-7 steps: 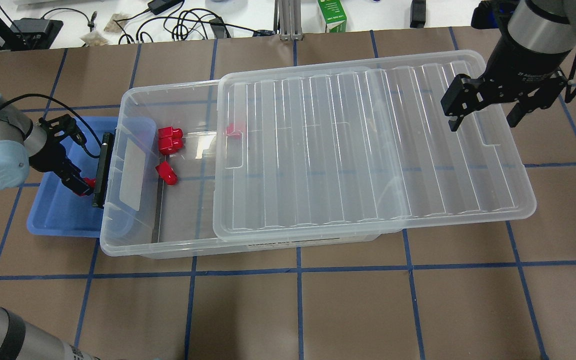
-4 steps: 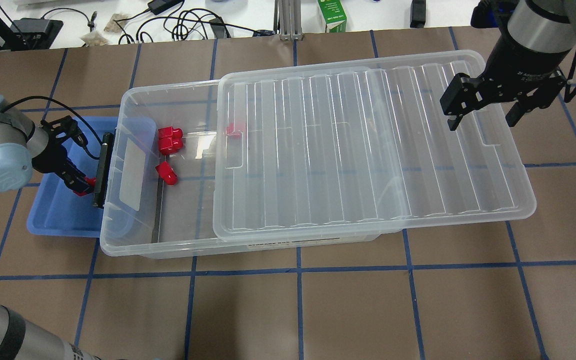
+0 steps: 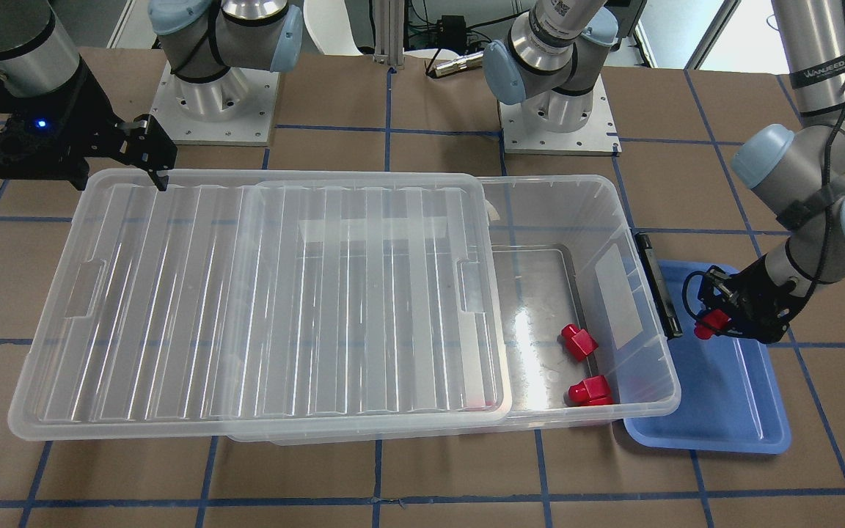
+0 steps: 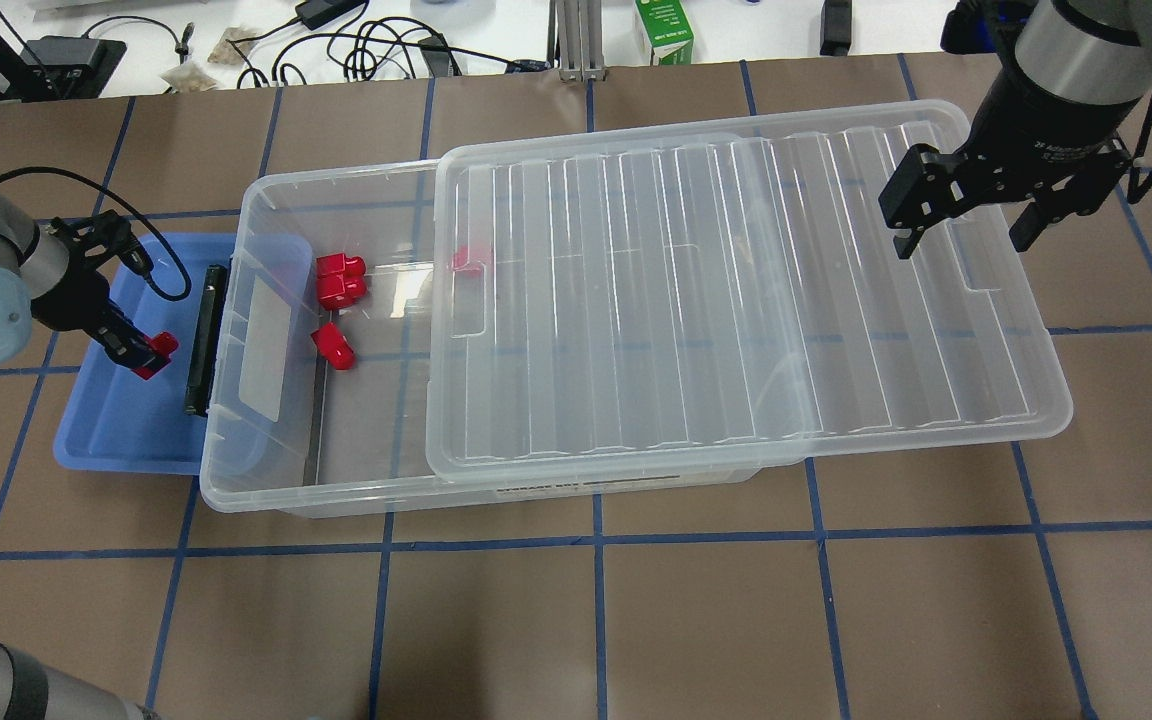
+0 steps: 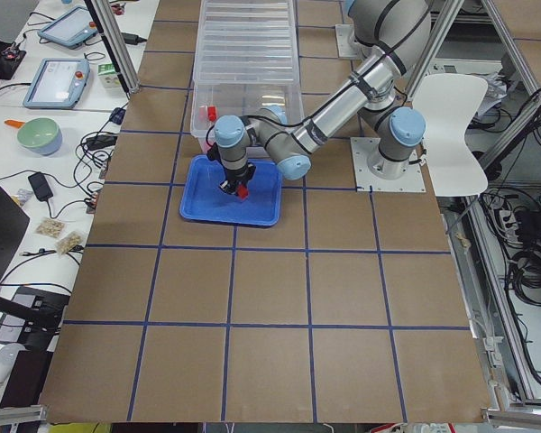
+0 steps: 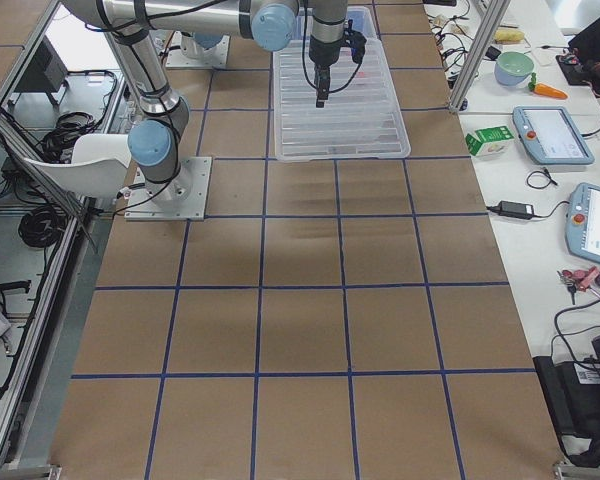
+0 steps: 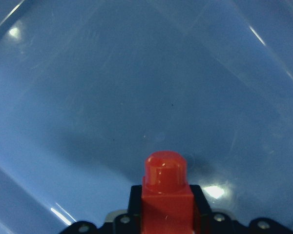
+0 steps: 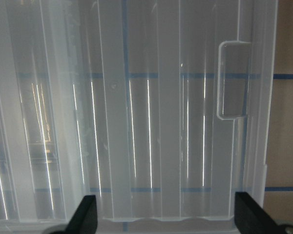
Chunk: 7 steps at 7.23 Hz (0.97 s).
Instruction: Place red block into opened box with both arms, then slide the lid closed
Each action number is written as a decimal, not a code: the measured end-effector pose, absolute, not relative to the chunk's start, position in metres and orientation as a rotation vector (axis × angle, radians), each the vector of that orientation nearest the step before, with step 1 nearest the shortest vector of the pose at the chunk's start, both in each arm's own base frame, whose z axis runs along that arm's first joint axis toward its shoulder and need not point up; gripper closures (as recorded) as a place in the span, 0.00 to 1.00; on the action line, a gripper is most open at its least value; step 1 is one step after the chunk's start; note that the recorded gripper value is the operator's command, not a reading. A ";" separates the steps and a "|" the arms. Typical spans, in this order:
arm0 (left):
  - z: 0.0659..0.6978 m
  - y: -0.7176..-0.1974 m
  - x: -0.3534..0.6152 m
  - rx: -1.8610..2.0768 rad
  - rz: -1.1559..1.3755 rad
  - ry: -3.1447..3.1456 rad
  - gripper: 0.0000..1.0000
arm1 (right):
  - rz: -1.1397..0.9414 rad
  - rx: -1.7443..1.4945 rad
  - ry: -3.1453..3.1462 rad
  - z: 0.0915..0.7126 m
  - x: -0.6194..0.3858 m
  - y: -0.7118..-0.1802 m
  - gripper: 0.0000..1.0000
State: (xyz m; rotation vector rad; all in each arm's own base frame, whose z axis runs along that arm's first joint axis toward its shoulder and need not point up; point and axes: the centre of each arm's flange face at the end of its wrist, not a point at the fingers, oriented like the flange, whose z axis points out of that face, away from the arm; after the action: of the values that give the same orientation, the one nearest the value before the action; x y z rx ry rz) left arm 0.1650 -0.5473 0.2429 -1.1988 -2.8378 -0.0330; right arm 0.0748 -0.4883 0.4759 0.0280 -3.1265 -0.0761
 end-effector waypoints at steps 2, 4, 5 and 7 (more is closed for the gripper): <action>0.312 -0.544 0.151 -1.023 -0.069 -2.877 1.00 | -0.073 0.034 -3.124 0.477 0.074 -0.489 0.00; 0.374 -0.528 0.110 -0.843 -0.076 -2.939 1.00 | -0.063 0.047 -3.124 0.480 0.073 -0.490 0.00; 0.393 -0.520 0.083 -0.741 -0.080 -2.975 1.00 | -0.054 0.049 -3.119 0.484 0.072 -0.490 0.00; 0.408 -0.518 0.007 -0.518 -0.082 -3.046 1.00 | -0.049 0.030 -3.115 0.486 0.071 -0.491 0.00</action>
State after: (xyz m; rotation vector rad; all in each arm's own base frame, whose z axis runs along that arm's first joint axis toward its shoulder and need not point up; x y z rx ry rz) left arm 0.0068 -0.5184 0.4075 -0.5184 -3.0456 -0.0825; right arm 0.0707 -0.4908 0.4857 0.0301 -3.1147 -0.0488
